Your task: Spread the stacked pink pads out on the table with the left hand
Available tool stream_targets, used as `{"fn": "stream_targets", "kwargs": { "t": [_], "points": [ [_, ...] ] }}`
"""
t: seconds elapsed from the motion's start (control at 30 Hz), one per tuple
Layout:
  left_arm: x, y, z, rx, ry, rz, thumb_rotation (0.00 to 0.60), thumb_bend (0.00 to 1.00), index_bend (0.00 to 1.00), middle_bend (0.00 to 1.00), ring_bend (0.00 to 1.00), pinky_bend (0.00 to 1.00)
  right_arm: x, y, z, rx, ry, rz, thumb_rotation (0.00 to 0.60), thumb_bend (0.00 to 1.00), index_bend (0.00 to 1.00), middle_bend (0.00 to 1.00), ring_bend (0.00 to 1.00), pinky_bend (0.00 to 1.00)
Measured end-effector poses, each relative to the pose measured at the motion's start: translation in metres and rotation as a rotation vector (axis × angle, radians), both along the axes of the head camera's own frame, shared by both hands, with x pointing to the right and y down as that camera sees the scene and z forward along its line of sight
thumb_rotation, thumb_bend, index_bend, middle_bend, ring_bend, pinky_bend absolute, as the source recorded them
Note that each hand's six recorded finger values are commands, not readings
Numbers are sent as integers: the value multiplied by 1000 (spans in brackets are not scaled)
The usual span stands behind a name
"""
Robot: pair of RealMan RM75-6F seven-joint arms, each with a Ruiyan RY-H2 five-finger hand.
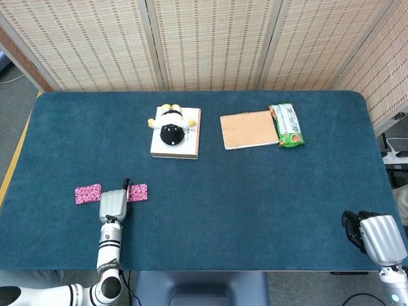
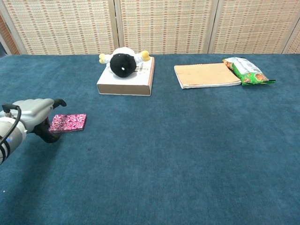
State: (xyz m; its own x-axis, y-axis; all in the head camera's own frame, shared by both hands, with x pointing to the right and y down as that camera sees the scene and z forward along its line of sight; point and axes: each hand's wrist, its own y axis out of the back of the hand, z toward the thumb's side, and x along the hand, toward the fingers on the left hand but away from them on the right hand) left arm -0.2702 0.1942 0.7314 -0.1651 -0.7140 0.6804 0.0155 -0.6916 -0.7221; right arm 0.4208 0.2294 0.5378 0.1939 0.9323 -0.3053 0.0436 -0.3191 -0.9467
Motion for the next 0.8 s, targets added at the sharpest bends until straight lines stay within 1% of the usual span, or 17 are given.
{"fn": "stream_targets", "kwargs": {
  "t": [0.23, 0.47, 0.8],
  "points": [
    [1, -5, 8, 8, -41, -14, 600, 344, 166, 1000, 1000, 1000, 0, 0, -1, 1, -3, 0, 600, 347, 1000, 864, 767, 874],
    [5, -8, 12, 6, -50, -23, 600, 342, 223, 1000, 1000, 1000, 0, 1, 0, -3, 0, -4, 600, 346, 1000, 864, 766, 874],
    [14, -12, 14, -5, -48, -17, 600, 347, 230, 1000, 1000, 1000, 0, 1, 1, -6, 2, -5, 600, 347, 1000, 864, 766, 874]
  ]
}}
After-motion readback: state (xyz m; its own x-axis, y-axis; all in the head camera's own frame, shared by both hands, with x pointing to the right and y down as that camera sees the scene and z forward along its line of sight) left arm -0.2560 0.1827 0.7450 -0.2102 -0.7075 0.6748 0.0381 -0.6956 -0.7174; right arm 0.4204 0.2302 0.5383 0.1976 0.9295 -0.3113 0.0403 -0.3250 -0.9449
